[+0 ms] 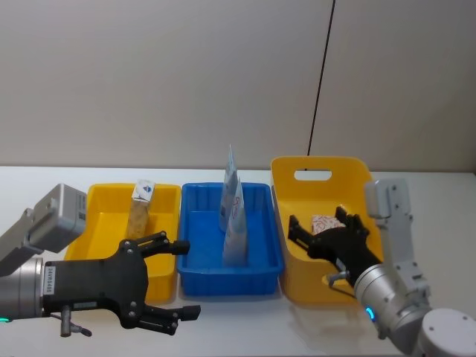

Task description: Bimanual collaborative sorting of washing and personal care products

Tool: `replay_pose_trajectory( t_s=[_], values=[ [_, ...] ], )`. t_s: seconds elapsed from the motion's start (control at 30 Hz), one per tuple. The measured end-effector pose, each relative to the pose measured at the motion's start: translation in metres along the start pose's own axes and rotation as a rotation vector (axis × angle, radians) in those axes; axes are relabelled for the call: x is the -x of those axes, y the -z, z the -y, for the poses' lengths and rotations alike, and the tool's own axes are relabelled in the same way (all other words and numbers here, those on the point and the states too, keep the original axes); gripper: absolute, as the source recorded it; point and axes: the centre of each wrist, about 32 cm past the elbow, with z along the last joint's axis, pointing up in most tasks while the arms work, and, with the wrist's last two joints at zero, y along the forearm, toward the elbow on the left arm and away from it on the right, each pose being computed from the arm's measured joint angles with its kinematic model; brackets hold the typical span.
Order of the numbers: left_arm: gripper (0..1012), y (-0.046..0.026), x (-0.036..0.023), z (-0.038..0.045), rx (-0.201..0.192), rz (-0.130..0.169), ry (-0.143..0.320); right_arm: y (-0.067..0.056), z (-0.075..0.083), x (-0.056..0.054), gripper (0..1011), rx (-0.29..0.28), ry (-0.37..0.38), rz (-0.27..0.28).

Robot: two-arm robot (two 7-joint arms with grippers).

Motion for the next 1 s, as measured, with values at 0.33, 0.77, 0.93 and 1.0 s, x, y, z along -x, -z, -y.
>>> replay_pose_trajectory(
  t_s=[0.33, 0.77, 0.93, 1.0],
  values=[
    [1002, 0.0000, 0.0000, 0.0000, 0.000, 0.000, 0.000, 0.007, -0.001, 0.022, 1003, 0.024, -0.024, -0.008],
    [1001, 0.0000, 0.0000, 0.0000, 0.000, 0.000, 0.000, 0.016, -0.019, 0.049, 1004, 0.041, -0.045, 0.003],
    [1002, 0.0000, 0.0000, 0.0000, 0.000, 0.000, 0.000, 0.019, -0.028, 0.058, 1004, 0.043, -0.046, 0.007],
    [1001, 0.0000, 0.0000, 0.0000, 0.000, 0.000, 0.000, 0.019, -0.031, 0.060, 1004, 0.043, -0.045, 0.009]
  ],
)
